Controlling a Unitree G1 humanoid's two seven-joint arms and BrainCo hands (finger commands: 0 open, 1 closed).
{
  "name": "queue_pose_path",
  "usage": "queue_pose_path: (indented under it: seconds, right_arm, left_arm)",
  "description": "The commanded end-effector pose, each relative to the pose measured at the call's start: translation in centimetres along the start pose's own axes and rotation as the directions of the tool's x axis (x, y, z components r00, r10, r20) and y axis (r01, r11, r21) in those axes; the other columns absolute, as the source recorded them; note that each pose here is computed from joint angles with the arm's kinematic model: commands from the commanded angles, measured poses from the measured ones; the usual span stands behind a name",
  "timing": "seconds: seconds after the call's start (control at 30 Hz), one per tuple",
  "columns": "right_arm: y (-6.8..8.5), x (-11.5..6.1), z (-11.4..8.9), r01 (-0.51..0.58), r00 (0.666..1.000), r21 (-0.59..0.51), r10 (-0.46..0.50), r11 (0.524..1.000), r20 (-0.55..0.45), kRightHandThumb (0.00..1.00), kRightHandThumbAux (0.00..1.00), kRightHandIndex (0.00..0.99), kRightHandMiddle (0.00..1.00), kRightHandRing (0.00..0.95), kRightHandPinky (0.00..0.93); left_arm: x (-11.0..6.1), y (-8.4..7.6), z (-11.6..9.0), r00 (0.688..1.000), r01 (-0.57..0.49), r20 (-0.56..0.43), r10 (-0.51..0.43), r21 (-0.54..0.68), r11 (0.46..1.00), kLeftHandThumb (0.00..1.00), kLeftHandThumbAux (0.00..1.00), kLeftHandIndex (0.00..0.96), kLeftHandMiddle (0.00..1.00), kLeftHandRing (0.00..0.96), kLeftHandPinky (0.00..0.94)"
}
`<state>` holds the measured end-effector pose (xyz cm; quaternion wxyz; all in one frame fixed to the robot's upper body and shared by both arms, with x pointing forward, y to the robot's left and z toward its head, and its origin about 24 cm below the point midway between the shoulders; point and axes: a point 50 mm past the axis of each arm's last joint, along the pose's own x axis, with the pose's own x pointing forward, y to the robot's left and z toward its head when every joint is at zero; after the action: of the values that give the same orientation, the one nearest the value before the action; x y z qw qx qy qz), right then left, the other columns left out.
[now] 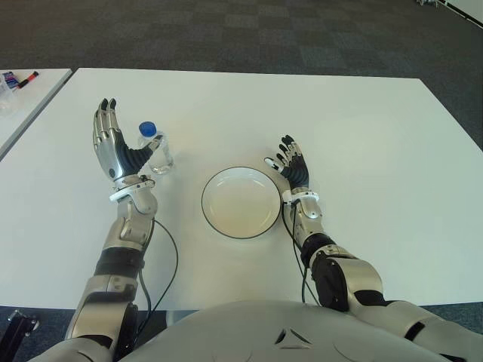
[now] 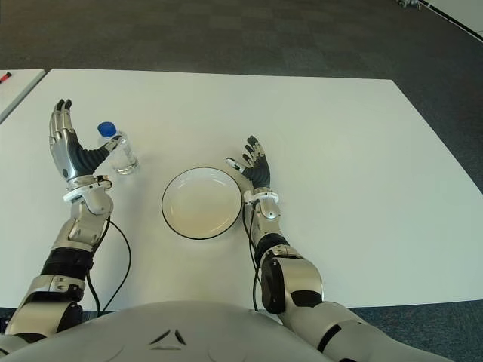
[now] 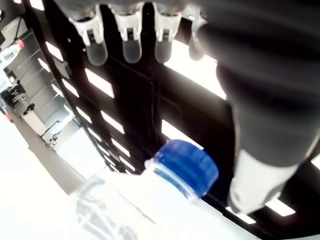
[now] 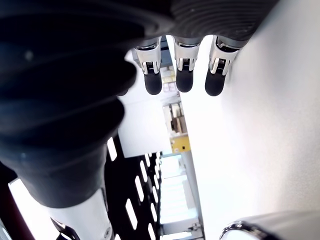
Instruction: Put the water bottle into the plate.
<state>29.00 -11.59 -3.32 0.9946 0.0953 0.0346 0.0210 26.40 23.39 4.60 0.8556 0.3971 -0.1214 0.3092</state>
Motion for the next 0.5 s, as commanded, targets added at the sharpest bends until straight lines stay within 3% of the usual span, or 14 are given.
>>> queue_pose_path:
  seconds: [0.03,0.5]
  right_arm:
    - [-0.7,-2.17,-3.02,0.035,0.988,0.015,-0.033,0.999,-0.154,0.018,0.893,0.066,0.051,0.047,0.103]
    - [-0.73,-2.21,-3.06,0.033,0.987,0.021,-0.029,0.999,-0.155,0.017,0.893,0.065,0.051,0.047,0.103]
  left_arm:
    - [0.15,-0.47,0.22,1.0,0.028,-0.003,-0.029,-0.022,0.999,0.0,0.76,0.059,0.062,0.034,0.044]
    - [0.42,-0.75,1.02,0.998,0.05,0.04,-0.046,-0.089,0.995,0.0,0.781,0.075,0.076,0.05,0.08]
